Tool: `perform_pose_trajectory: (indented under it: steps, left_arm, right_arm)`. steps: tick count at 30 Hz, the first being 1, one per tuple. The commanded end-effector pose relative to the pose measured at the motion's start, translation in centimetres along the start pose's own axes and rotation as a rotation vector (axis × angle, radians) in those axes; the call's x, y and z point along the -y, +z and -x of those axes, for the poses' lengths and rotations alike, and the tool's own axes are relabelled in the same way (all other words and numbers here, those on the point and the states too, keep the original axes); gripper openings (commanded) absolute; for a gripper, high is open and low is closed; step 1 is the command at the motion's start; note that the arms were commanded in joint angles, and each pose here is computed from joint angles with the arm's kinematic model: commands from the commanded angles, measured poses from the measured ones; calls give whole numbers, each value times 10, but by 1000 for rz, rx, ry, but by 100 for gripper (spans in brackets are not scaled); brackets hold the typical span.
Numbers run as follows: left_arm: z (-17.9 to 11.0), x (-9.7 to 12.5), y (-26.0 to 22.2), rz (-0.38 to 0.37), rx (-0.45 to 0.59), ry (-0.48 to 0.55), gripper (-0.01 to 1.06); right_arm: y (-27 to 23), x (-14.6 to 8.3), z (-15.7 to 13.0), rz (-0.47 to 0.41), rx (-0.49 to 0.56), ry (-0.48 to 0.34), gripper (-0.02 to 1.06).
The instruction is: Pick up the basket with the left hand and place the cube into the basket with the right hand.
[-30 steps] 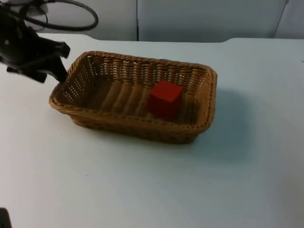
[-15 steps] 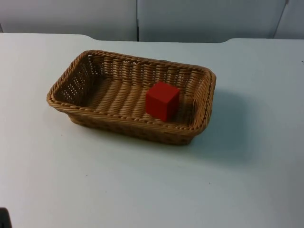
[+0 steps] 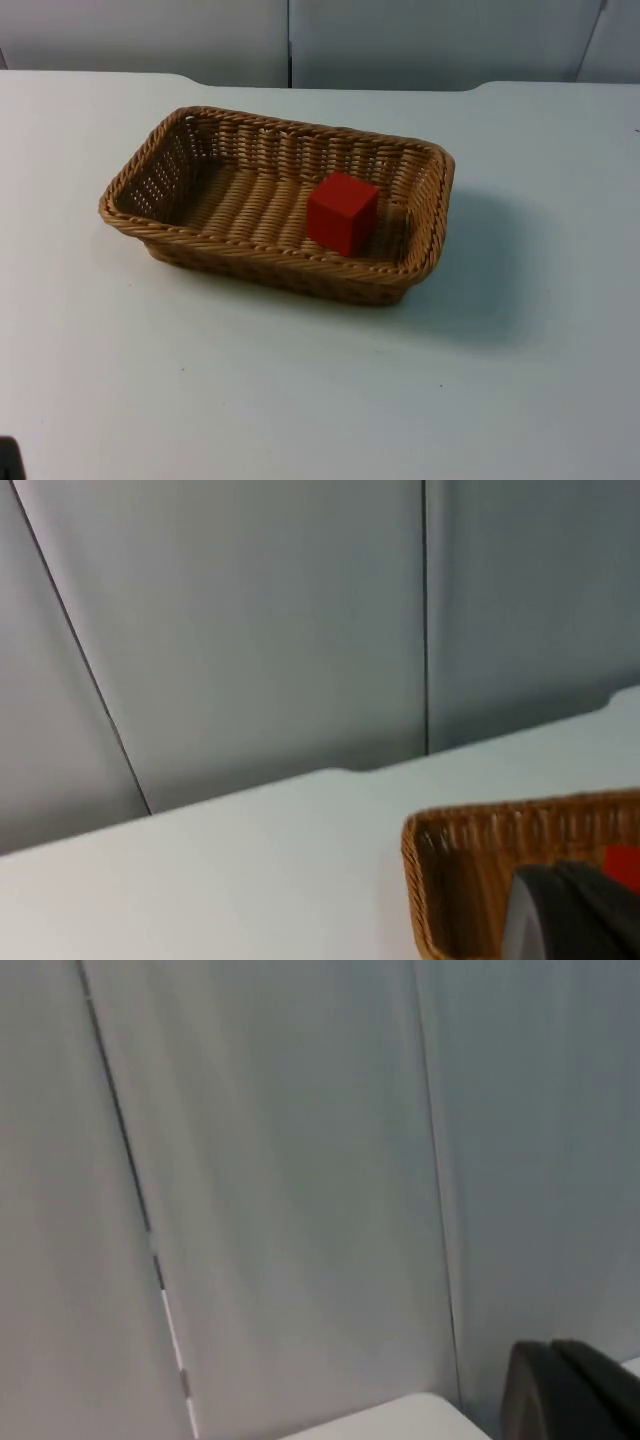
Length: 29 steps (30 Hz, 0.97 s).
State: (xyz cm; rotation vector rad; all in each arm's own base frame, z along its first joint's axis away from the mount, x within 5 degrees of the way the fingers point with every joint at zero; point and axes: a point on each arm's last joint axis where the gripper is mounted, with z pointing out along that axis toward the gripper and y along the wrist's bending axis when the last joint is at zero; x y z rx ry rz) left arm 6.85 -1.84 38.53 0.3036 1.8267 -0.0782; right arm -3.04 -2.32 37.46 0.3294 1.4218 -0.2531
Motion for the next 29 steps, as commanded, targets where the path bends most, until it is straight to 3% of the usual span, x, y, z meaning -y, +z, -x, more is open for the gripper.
perform_pose_trajectory:
  steps: [1,2,5,10,13,17,22,29]
  left_arm:
    - [-34,7,-16,-2,-79,-61,0]
    - [-34,7,-16,-2,-79,-61,0]
    - [-65,10,-28,35,-155,-81,0]
    - [-96,15,-38,58,-141,-92,0]
    - [-110,17,-49,81,-118,-90,0]
    - [-121,16,-48,92,-218,-91,0]
    - [-121,15,-47,96,-212,-87,0]
    - [-122,5,-49,134,-220,5,0]
  right_arm:
    - [-11,-6,-14,95,-92,-83,0]
    - [-11,-6,-14,95,-92,-83,0]
    - [-13,-13,-27,197,-229,-64,0]
    - [-9,-23,-50,307,-367,-88,0]
    - [-1,-32,-79,389,-482,-79,0]
    - [-1,-34,-85,443,-498,-138,0]
    - [-5,-30,-96,466,-610,-204,0]
    - [-4,-30,-97,509,-596,-225,0]
